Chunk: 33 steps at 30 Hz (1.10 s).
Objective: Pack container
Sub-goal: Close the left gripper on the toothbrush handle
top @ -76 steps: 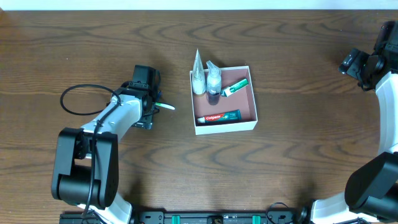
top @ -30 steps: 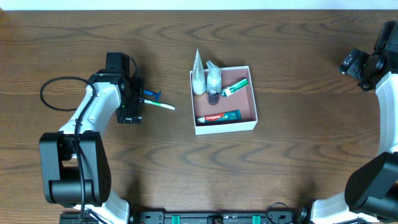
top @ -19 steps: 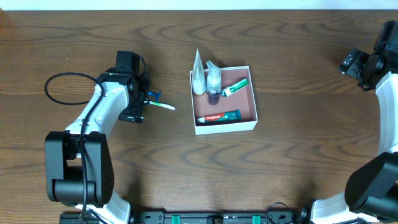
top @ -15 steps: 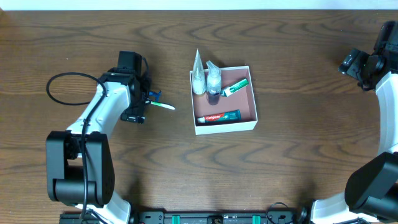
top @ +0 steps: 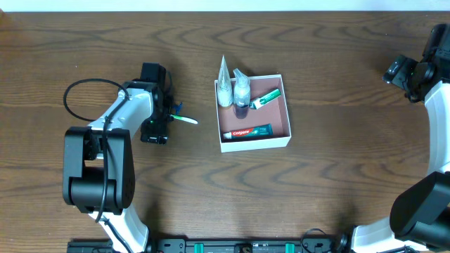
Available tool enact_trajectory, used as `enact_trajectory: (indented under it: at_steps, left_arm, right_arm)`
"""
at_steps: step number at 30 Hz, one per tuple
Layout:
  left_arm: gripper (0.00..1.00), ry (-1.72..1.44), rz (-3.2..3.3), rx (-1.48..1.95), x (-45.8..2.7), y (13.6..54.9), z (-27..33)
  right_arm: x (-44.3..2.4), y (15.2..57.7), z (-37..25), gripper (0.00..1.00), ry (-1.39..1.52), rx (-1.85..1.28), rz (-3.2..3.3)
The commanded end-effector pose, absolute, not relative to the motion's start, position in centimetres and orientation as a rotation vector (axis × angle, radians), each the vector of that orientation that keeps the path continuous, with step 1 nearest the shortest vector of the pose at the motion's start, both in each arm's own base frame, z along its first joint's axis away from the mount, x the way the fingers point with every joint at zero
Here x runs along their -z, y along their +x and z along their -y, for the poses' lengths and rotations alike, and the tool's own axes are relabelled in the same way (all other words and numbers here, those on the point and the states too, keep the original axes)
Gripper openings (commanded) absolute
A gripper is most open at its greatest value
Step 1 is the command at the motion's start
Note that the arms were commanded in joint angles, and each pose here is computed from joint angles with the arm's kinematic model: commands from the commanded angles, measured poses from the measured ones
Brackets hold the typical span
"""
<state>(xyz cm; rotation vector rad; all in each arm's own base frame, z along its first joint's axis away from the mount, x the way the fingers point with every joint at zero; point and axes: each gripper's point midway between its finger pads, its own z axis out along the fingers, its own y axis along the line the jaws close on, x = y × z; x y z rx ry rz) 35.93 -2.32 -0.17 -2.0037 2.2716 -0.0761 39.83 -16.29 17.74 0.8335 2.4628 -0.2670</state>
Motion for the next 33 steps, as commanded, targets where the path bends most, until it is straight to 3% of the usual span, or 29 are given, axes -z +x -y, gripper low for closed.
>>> enact_trajectory:
  at_steps: [1, 20, 23, 29, 33]
  left_arm:
    - [0.98, -2.007, -2.301, -0.001, 2.4, 35.3, 2.0]
    - [0.98, -2.109, -2.435, -0.234, 2.4, 29.8, 1.9]
    - [0.82, -2.069, -2.462, -0.218, 2.5, 30.1, 2.0]
    - [0.37, -2.008, -2.475, -0.161, 2.6, 31.3, 2.1]
    - [0.19, -2.006, -2.472, -0.155, 2.6, 31.4, 2.1]
  right_arm:
    - [-18.1, 39.8, 16.6, 0.99, 0.860, 0.274, -2.442]
    - [-18.1, 39.8, 16.6, 0.99, 0.860, 0.274, -2.442]
    - [-18.1, 39.8, 16.6, 0.99, 0.860, 0.274, -2.442]
    - [-18.1, 39.8, 16.6, 0.99, 0.860, 0.274, -2.442]
    - [-18.1, 39.8, 16.6, 0.99, 0.860, 0.274, -2.442]
